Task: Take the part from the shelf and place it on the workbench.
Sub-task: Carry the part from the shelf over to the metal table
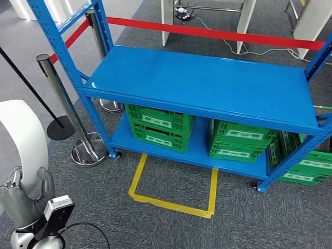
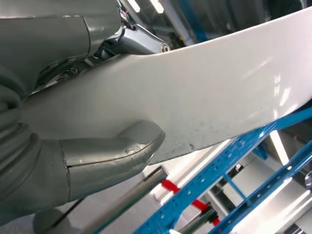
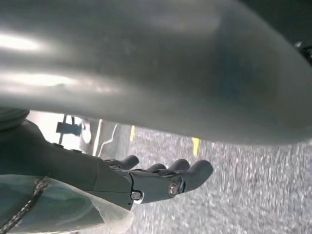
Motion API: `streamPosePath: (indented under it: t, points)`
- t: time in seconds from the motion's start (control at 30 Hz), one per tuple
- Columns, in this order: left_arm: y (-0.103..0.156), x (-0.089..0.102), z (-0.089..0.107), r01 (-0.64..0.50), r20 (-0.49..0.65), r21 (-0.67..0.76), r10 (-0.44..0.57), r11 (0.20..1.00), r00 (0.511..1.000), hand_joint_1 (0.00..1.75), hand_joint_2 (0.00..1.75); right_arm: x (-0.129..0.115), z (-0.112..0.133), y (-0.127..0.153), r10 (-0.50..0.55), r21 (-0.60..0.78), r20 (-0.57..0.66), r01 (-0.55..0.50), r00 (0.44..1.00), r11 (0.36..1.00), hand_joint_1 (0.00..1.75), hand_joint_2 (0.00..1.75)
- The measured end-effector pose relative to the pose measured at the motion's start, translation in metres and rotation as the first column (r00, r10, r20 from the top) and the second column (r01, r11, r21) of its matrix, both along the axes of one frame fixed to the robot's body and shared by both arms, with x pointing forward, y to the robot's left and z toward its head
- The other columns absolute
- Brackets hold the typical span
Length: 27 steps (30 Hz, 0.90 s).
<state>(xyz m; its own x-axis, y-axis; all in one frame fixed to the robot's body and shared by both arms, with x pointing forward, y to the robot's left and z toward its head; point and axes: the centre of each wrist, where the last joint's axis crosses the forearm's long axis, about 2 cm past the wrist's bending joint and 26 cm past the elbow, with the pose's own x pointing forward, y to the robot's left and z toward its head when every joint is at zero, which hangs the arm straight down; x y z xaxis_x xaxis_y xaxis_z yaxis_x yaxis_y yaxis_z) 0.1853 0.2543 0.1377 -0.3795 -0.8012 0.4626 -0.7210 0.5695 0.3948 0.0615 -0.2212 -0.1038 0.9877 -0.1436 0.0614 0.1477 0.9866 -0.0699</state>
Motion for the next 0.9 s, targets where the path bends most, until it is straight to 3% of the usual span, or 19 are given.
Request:
streamPosePath:
  t: [0.47, 0.77, 0.9]
  points:
    - [-0.007, 0.007, 0.0, 0.034, 0.008, -0.022, -0.033, 0.999, 0.999, 1.75, 1.75, -0.01, -0.001, 0.001, 0.008, -0.085, -0.026, -0.01, 1.0, 0.996, 0.0, 0.0]
    - [-0.01, 0.003, -0.01, 0.044, -0.047, -0.004, -0.044, 0.999, 0.998, 1.75, 1.75, -0.021, -0.002, -0.001, -0.04, -0.117, -0.053, 0.034, 0.998, 0.993, 0.0, 0.0]
    - [-0.013, 0.005, -0.01, 0.059, -0.053, 0.015, -0.058, 0.998, 0.997, 1.75, 1.75, -0.02, -0.001, 0.006, -0.015, -0.108, -0.047, 0.009, 0.999, 0.994, 0.0, 0.0]
